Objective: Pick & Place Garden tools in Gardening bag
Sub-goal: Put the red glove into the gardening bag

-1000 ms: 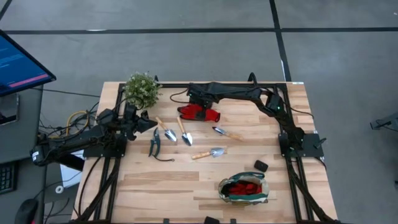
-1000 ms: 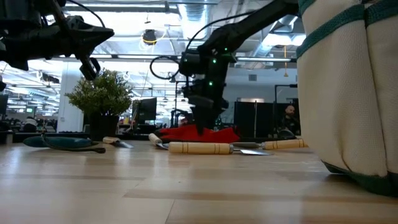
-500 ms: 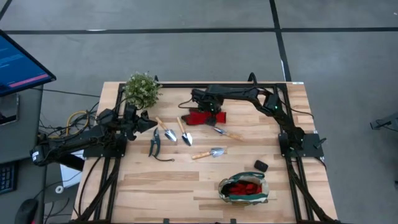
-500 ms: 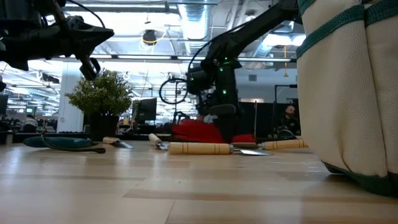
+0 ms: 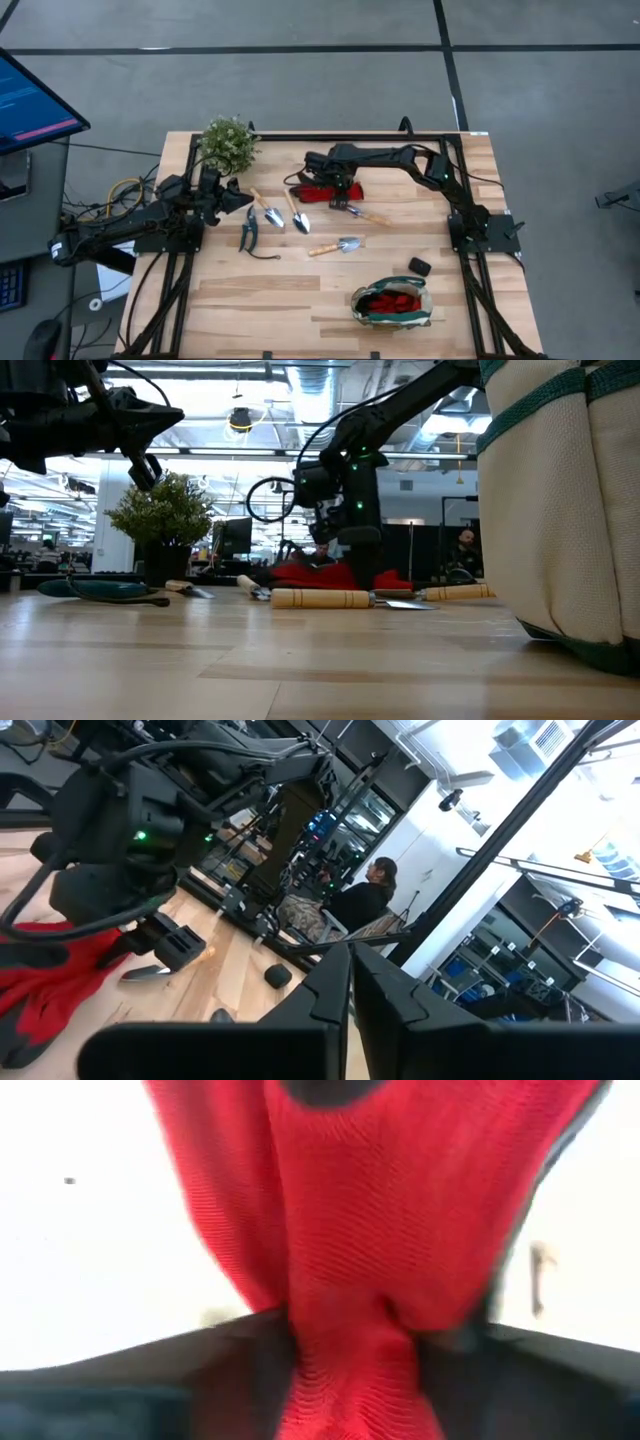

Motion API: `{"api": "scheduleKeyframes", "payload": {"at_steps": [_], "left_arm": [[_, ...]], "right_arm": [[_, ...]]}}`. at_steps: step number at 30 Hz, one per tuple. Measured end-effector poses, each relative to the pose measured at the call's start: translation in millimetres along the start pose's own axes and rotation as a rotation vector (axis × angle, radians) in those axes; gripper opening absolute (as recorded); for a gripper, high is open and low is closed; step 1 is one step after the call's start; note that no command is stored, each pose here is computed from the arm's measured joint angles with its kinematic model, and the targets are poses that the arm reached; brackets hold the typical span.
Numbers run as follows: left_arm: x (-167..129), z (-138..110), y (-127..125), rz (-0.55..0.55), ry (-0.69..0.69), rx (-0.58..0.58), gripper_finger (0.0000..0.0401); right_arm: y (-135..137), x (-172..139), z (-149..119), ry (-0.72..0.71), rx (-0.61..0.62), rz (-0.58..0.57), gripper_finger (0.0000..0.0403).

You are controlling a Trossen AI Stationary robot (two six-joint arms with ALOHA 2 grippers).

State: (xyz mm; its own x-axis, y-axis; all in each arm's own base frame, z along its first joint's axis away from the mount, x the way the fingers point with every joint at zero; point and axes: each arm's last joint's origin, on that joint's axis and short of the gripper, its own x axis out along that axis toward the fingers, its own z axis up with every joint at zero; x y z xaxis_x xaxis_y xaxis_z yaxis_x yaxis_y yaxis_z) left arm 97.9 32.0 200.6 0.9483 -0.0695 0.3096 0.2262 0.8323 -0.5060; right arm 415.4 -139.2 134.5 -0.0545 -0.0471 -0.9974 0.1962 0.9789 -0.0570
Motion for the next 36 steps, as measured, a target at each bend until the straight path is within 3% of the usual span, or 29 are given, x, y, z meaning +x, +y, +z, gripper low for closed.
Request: {"api": "scheduleKeyframes", "payload": {"at_steps": [3,5,9,14,19,24,30,36], "left_arm": [[0.0,0.0,0.0,0.0,0.0,0.0,0.0014],[0.0,0.0,0.0,0.0,-0.001,0.0,0.0015],[0.0,0.3,-0.2,-0.002,-0.002,0.002,0.0017],[0.0,0.4,-0.4,-0.004,-0.004,0.003,0.0017],[0.0,0.4,-0.4,-0.004,-0.004,0.003,0.0017],[0.0,0.4,-0.4,-0.004,-0.004,0.003,0.0017],[0.0,0.4,-0.4,-0.004,-0.004,0.003,0.0017],[0.4,0.1,0.1,-0.001,-0.001,0.001,0.0017]], "right_arm": [[-2.4,-0.4,0.0,-0.008,-0.007,0.049,0.0045],[-2.5,-0.4,0.7,-0.016,-0.016,0.053,0.0015],[-1.3,-19.7,-0.7,-0.078,-0.02,0.015,0.0005],[-1.4,-90.7,-20.2,-0.218,0.027,-0.069,0.0003],[15.0,-148.5,-60.3,-0.225,0.099,-0.147,0.0002],[57.5,-201.1,-117.6,-0.203,0.129,-0.244,0.0001],[110.4,-250.5,-183.4,-0.367,0.282,-0.145,0.0001],[151.6,-272.5,-229.2,-0.487,0.429,0.002,0.0]]}}
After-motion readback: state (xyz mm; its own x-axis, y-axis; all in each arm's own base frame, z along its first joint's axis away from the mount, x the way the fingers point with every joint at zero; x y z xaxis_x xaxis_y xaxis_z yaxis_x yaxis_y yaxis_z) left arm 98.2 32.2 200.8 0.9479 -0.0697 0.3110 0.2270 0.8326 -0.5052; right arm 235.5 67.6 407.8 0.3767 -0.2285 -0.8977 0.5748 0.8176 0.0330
